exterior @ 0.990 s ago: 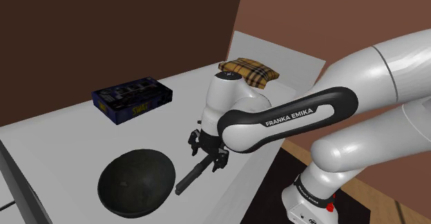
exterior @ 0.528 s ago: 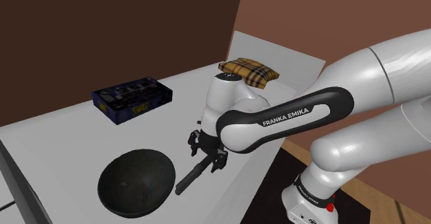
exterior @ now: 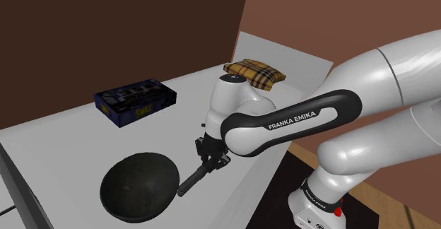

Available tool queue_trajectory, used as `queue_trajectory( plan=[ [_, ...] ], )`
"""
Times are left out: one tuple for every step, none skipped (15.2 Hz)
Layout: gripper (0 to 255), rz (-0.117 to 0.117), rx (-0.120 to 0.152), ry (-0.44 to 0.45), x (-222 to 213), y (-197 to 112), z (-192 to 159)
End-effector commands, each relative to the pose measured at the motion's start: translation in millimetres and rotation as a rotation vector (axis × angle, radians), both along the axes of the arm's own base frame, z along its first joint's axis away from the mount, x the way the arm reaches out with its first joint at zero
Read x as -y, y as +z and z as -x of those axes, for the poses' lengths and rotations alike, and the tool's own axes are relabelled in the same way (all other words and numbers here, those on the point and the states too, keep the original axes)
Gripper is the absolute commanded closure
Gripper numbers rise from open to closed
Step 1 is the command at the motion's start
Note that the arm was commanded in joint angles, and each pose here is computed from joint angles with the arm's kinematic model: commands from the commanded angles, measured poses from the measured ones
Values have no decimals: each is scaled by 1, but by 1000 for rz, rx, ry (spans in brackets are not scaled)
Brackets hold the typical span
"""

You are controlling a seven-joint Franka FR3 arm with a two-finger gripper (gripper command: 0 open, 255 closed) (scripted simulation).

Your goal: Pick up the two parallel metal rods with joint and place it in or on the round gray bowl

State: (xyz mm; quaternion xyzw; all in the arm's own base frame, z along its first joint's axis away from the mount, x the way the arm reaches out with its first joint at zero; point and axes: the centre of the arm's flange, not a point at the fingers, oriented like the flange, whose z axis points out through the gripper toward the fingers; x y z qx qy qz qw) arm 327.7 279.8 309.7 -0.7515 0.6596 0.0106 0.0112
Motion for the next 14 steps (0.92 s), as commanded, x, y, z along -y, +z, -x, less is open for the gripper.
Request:
queue_trajectory(
  plan=[
    [255, 15, -4, 20, -3, -3, 6],
    [255, 15, -4, 20, -4, -3, 5],
    [255, 15, -5, 20, 0, -7, 6],
    [255, 15, -5, 20, 0, -2, 6],
    [255, 15, -5, 20, 0, 4, 6],
    [255, 15, -5, 20, 0, 9, 6],
    [255, 15, -5, 20, 0, 14, 6],
    [255, 15, -5, 20, 0, 19, 6],
    [255, 15, -5, 20, 0, 25, 6],
    [255, 15, -5, 20, 0, 30, 6],
    [255, 15, -5, 20, 0, 35, 6],
    [255, 15, -5, 20, 0, 41, 6],
    [255, 15, -5, 20, 0, 46, 6],
    [255, 15, -5, 20, 0, 51, 6]
  ],
)
